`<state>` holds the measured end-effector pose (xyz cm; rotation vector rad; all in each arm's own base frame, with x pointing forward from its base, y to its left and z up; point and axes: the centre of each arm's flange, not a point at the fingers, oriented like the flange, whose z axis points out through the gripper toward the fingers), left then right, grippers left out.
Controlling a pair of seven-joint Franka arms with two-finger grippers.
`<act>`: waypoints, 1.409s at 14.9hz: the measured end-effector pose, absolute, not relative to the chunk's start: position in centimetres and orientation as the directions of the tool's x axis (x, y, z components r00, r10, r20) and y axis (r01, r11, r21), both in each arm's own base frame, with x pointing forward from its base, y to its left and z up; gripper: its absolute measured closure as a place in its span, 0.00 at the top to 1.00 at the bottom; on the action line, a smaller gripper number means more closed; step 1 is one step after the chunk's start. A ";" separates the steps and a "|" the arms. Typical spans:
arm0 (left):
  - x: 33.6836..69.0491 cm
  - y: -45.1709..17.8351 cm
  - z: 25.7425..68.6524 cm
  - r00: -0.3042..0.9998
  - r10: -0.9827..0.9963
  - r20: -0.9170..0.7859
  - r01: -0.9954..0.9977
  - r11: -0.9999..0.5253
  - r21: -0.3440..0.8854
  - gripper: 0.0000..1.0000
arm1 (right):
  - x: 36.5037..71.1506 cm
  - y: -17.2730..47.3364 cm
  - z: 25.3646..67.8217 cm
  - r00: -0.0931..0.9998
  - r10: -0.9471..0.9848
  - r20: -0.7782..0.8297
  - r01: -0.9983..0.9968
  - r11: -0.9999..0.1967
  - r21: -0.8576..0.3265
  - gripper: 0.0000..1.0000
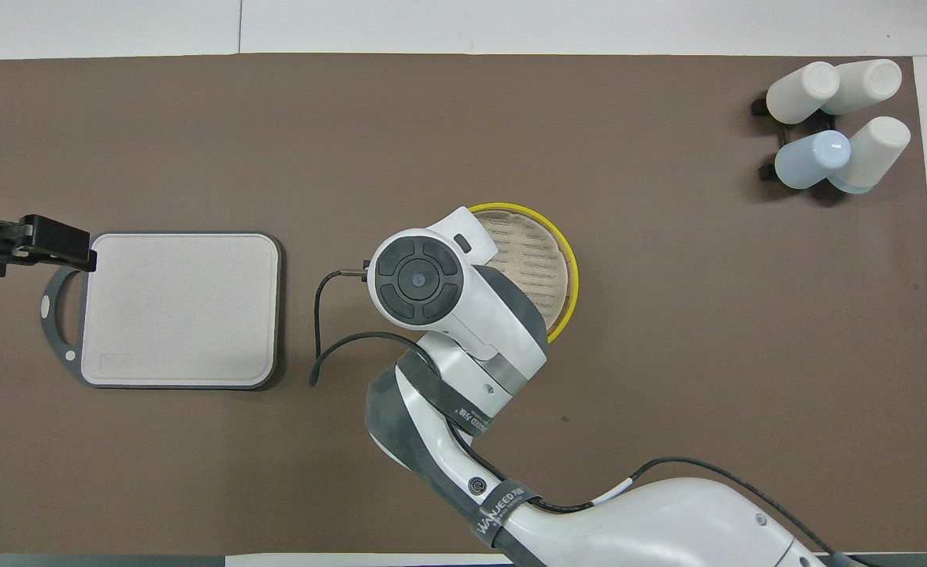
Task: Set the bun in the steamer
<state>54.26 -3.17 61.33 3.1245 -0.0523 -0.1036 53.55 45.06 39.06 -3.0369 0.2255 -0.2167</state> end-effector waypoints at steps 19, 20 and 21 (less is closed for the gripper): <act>54.5 -2.9 61.9 0.998 -0.052 -0.036 -0.052 -0.999 0.018 1.00 | 56.2 6.1 62.6 0.998 -0.068 0.013 -0.068 -0.997 0.041 1.00; 54.5 -2.9 62.0 0.998 -0.053 -0.035 -0.052 -0.998 0.018 1.00 | 56.3 5.8 62.1 0.999 -0.052 0.009 -0.052 -0.998 0.042 1.00; 54.5 -2.9 62.0 0.998 -0.053 -0.034 -0.053 -0.998 0.018 1.00 | 56.4 5.4 61.6 0.999 -0.043 0.004 -0.043 -0.998 0.043 1.00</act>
